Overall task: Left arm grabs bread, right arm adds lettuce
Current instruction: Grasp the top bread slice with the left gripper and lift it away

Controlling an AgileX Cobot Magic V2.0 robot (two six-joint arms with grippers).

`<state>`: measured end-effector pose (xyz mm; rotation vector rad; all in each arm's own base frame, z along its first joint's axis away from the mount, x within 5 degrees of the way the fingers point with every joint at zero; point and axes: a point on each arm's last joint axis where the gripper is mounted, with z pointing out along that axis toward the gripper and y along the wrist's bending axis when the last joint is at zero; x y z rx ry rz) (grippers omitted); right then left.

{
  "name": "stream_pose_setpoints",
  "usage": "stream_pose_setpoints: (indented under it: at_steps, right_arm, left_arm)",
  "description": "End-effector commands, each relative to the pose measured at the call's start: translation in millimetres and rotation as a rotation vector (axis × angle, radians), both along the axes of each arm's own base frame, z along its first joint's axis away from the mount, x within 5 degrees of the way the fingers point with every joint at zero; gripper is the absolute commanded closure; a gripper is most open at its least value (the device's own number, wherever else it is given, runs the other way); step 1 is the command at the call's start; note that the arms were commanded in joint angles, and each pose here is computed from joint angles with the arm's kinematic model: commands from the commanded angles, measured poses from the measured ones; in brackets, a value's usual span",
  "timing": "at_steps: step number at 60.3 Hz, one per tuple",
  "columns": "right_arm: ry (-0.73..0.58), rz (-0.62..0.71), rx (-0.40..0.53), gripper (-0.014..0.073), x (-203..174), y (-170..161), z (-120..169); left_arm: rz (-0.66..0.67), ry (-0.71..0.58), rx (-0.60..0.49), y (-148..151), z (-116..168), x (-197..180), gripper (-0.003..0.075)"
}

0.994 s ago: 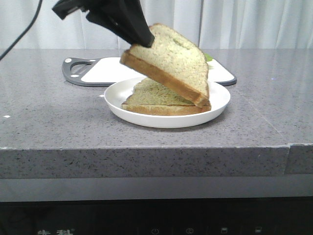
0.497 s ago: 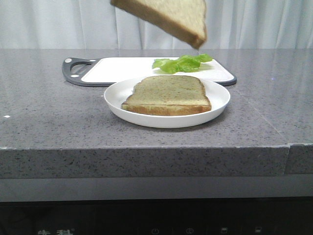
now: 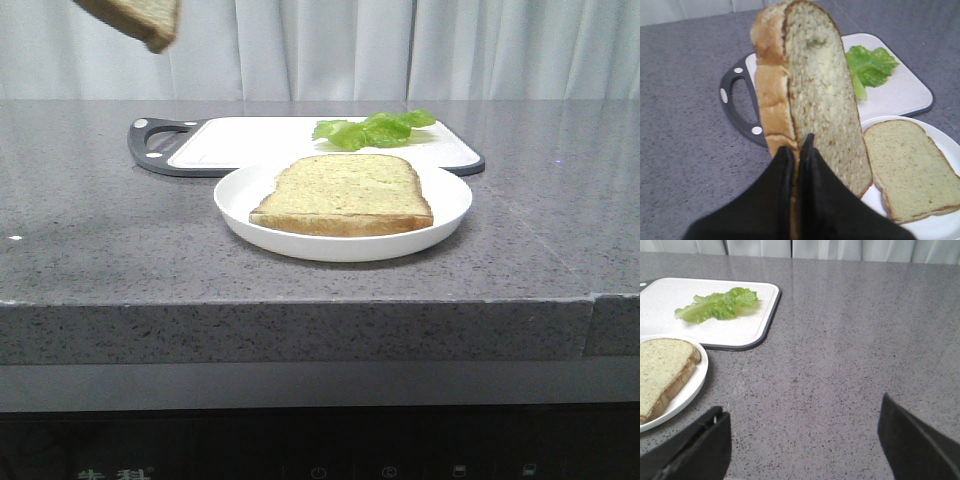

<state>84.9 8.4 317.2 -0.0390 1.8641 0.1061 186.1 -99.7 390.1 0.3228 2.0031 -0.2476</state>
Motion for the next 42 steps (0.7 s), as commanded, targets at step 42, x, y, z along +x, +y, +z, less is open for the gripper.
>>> stream_pose_setpoints:
  at_steps: [42]
  right_arm:
    - [0.143,0.209,-0.187,-0.0014,209.3,57.0,59.0]
  left_arm:
    - [0.066,-0.163,-0.109,32.4,-13.8,-39.8,0.0741]
